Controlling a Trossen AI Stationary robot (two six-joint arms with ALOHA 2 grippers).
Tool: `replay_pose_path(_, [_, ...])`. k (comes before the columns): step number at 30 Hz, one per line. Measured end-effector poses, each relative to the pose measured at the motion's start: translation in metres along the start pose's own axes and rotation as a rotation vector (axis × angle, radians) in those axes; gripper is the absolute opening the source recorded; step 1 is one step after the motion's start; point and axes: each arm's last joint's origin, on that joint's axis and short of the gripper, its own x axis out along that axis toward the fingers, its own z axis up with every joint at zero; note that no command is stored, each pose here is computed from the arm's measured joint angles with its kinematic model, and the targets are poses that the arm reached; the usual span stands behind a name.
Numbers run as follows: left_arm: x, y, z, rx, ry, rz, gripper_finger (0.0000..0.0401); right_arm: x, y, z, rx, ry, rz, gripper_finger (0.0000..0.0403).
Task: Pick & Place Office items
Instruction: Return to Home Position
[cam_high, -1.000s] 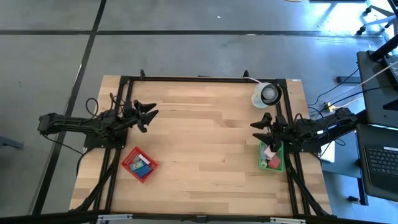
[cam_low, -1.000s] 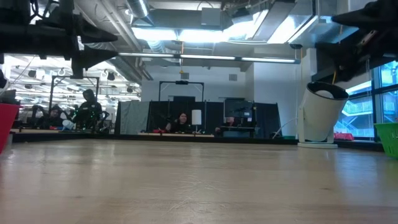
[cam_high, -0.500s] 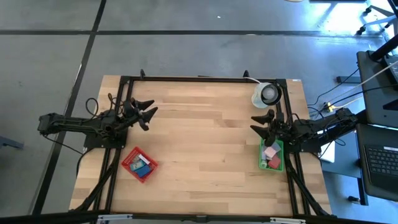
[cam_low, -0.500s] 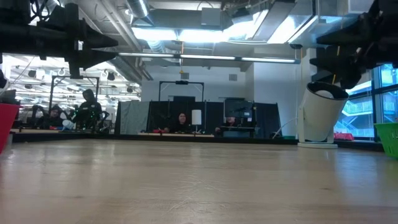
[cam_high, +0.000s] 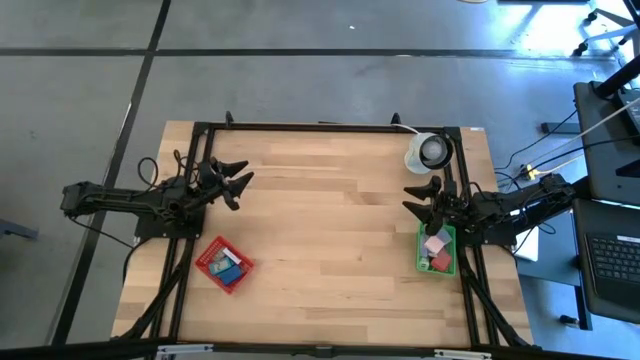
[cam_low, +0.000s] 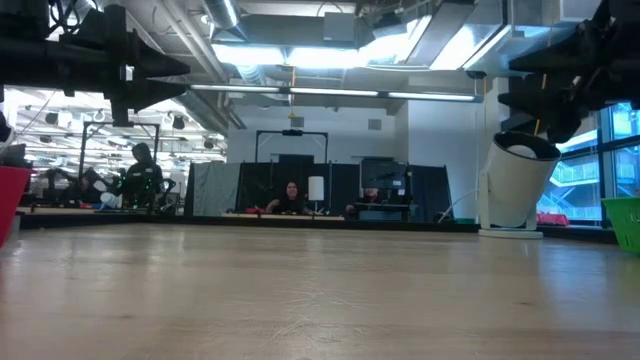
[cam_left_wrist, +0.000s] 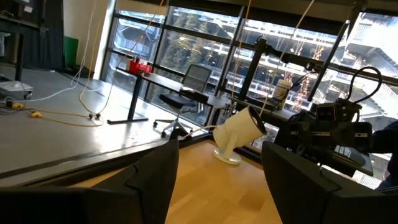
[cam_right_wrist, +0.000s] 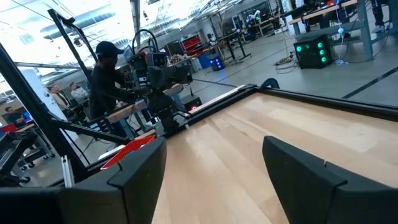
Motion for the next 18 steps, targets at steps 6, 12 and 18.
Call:
replay_pose_path(6, [0.0,0.0,0.0,0.0,0.0,0.0,0.0226,0.0,0.0,0.0,0.001,0.0,0.0,0.027])
replay_pose_path(12, [0.0,0.0,0.0,0.0,0.0,0.0,0.0226,0.0,0.0,0.0,0.002,0.0,0.0,0.027])
replay_pose_path(18, [0.0,0.0,0.0,-0.001,0.0,0.0,0.0226,0.0,0.0,0.0001,0.002,0.0,0.001,0.027])
